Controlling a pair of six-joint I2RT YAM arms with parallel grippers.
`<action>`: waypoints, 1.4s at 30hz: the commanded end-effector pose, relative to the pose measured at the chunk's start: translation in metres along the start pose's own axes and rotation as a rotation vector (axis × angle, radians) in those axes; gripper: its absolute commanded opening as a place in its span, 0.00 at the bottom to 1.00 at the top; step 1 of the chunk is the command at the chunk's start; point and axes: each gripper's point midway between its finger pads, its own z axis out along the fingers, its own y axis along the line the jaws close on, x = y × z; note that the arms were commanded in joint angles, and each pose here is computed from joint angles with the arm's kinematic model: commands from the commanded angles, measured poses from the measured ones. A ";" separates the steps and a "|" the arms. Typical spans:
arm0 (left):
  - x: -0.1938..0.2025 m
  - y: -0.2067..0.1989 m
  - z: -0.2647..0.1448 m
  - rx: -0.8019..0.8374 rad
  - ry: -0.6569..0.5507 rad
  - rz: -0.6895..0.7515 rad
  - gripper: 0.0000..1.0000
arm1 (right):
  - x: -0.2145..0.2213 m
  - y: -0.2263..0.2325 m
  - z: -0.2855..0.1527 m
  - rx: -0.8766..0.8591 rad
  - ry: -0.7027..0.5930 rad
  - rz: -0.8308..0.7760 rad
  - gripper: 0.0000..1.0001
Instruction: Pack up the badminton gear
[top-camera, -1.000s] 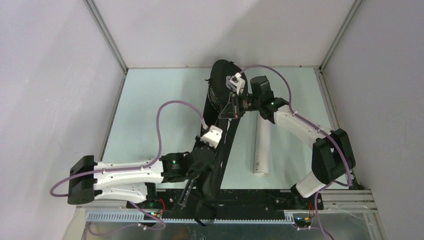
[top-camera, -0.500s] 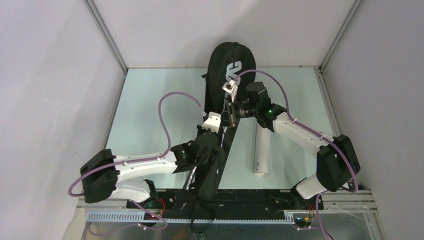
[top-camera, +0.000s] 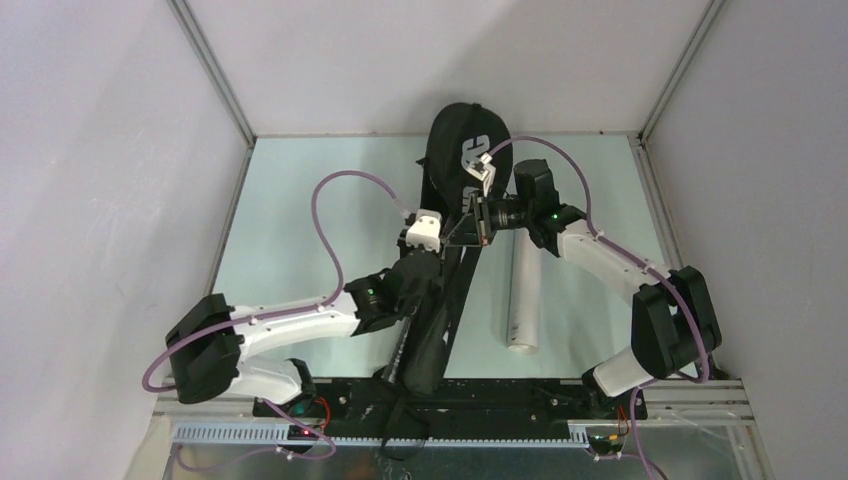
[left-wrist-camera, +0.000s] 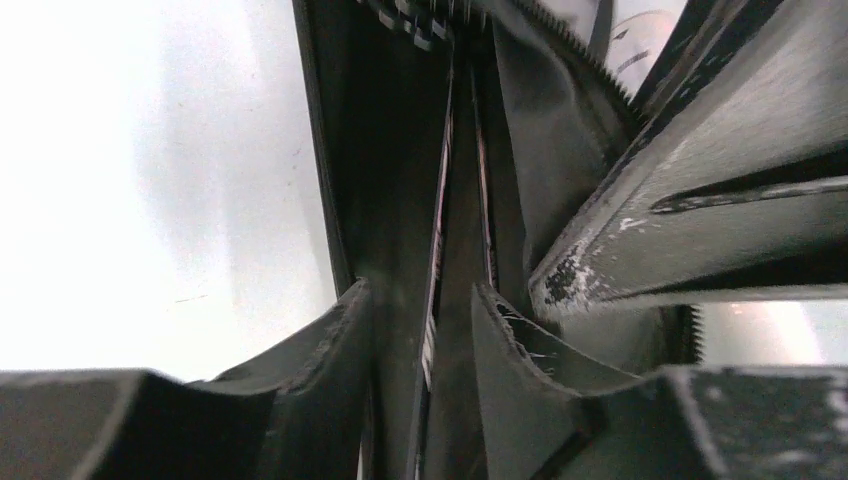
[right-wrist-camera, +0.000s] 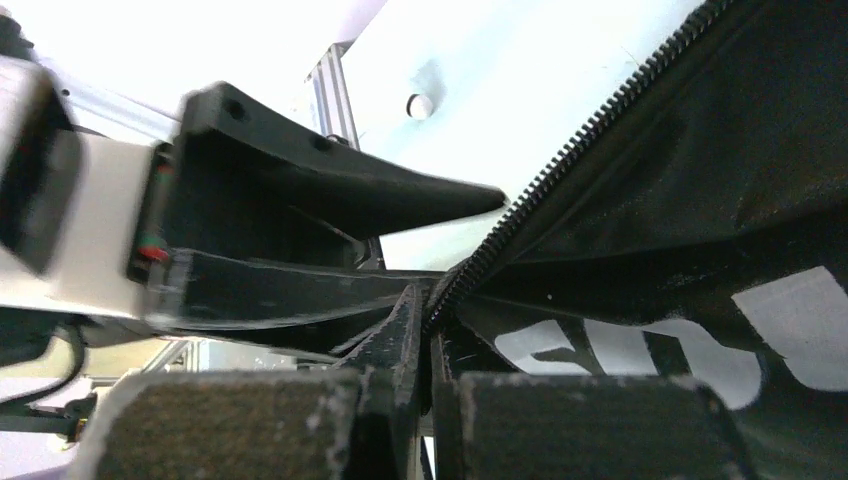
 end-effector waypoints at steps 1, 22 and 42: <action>-0.033 -0.002 -0.016 0.054 -0.043 -0.114 0.55 | -0.002 0.000 -0.005 -0.096 0.009 0.007 0.00; 0.037 0.089 -0.027 0.126 0.082 -0.440 0.98 | -0.009 0.024 -0.017 -0.354 -0.047 0.076 0.00; 0.020 0.054 0.103 0.360 0.143 -0.552 0.31 | 0.003 0.052 -0.011 -0.504 0.013 0.048 0.00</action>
